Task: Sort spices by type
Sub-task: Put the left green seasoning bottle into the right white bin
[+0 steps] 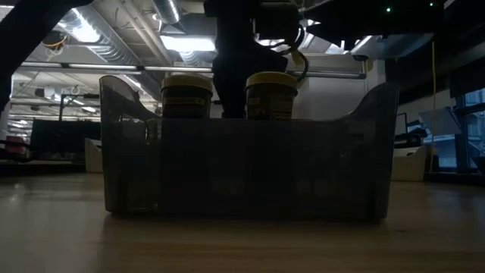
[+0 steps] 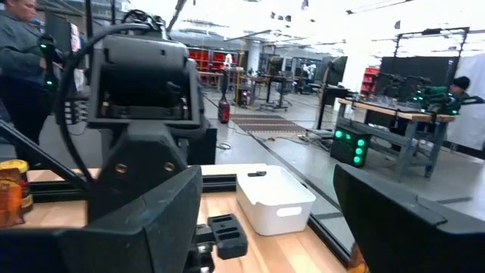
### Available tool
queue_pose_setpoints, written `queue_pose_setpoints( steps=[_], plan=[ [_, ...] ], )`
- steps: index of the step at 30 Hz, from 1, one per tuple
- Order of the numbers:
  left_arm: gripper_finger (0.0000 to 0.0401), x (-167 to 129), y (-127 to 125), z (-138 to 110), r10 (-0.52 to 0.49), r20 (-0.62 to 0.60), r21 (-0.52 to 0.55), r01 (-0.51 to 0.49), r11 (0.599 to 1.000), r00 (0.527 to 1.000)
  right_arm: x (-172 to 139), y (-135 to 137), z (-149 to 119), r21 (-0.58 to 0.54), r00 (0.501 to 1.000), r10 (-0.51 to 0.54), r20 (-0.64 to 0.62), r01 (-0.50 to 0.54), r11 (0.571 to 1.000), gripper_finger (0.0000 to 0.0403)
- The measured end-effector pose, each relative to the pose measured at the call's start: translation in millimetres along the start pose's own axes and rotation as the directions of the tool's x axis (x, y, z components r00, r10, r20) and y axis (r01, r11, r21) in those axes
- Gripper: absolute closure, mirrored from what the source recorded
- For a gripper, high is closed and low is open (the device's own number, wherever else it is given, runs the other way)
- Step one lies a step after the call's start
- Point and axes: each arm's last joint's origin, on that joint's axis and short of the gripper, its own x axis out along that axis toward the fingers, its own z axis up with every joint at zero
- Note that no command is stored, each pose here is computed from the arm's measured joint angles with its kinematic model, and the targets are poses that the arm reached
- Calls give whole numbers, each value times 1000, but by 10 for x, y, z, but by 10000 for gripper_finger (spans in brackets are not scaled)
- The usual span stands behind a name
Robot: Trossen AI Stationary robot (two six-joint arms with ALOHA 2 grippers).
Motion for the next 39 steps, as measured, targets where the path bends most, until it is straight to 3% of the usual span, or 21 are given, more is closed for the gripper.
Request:
queue_pose_setpoints(
  steps=[20,31,39],
  plan=[
    [191,128,-11,32,4,57,34,-6,999,998,0,-1,-1,0,1000,-4,-2,4,1000,104],
    [117,121,-95,81,6,105,42,-10,999,994,0,-1,-1,0,1000,-4,-2,4,1000,104],
    [107,-257,-114,2,71,182,56,-82,995,981,0,-1,-1,0,1000,-4,-1,4,1000,104]
  ],
)
